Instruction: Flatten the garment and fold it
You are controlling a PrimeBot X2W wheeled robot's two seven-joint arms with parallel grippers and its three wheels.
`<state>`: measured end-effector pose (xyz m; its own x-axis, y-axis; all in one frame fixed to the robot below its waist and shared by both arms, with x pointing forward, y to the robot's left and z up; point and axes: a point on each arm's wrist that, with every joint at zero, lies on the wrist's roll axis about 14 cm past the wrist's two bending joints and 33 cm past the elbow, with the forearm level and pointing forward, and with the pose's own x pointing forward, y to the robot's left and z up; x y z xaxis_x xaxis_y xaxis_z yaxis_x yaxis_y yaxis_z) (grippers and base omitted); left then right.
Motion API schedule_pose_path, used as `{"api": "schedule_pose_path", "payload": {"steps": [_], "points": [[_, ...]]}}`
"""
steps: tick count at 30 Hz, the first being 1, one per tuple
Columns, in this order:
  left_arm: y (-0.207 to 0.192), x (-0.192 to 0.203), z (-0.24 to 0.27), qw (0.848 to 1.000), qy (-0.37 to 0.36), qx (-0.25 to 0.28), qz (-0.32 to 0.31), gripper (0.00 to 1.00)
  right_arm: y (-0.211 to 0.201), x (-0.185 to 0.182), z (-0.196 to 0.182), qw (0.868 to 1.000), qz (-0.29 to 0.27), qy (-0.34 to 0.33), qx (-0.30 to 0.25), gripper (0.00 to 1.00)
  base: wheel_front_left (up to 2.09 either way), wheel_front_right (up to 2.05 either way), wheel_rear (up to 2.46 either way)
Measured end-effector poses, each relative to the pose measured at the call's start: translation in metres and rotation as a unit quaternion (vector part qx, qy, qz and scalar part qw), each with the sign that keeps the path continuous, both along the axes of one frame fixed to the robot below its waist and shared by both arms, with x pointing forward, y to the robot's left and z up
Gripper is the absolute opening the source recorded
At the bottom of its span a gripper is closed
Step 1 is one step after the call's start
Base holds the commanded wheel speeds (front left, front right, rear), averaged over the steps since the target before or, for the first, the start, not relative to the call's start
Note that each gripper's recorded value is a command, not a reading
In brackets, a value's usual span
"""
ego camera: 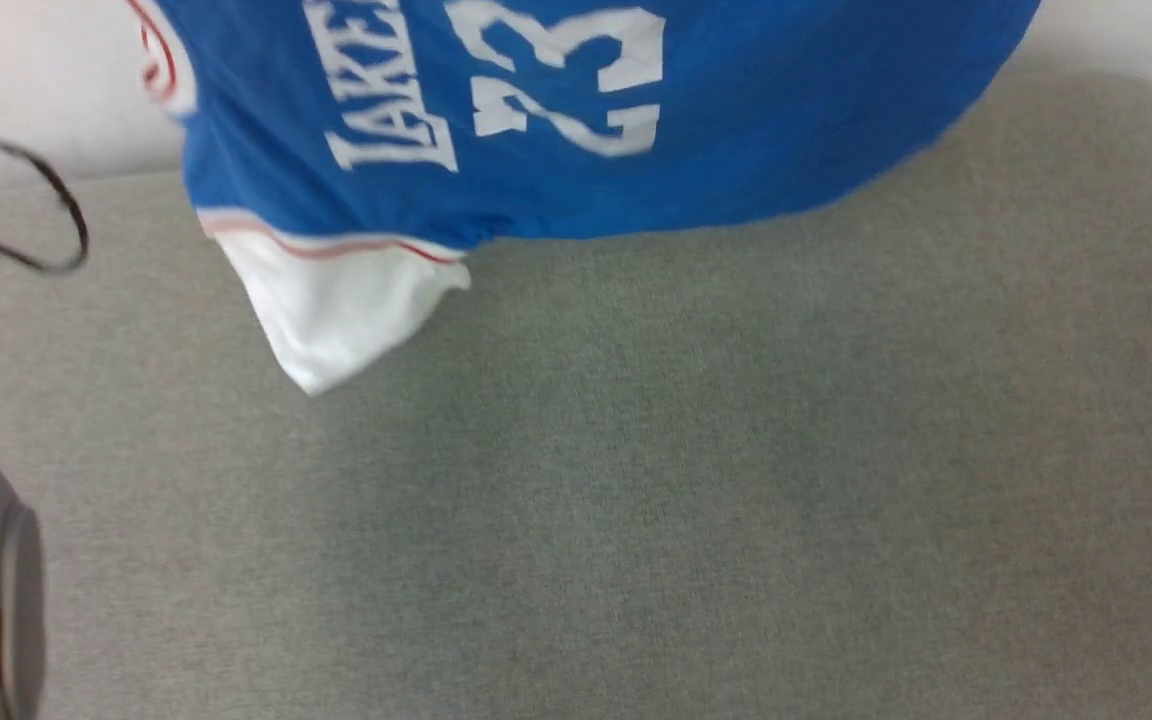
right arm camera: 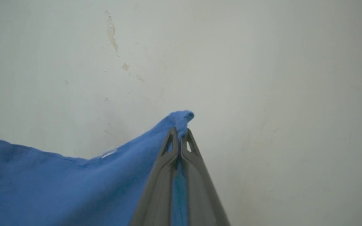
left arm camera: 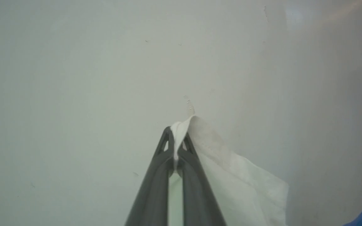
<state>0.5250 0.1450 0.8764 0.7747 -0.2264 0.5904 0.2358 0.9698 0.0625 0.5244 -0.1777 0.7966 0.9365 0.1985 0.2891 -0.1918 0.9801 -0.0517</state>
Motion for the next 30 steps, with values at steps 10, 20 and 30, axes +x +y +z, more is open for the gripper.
{"api": "schedule_pose_path", "payload": {"steps": [10, 20, 30], "points": [[0.007, 0.069, 0.011, 0.996, -0.059, 0.006, 0.059, 0.0, -0.019, 0.082, -0.018, 0.998, -0.052, 0.021, -0.011, 0.0, 0.0, 0.0, 0.0], [0.008, 0.141, -0.034, 0.993, -0.103, -0.034, 0.034, 0.0, -0.009, 0.164, -0.075, 0.997, -0.057, 0.018, -0.04, 0.0, 0.0, 0.0, 0.0], [0.016, 0.178, -0.121, 0.997, -0.067, -0.034, 0.009, 0.0, 0.0, 0.195, -0.163, 0.996, -0.028, 0.063, -0.062, 0.0, 0.0, 0.0, 0.0]]}}
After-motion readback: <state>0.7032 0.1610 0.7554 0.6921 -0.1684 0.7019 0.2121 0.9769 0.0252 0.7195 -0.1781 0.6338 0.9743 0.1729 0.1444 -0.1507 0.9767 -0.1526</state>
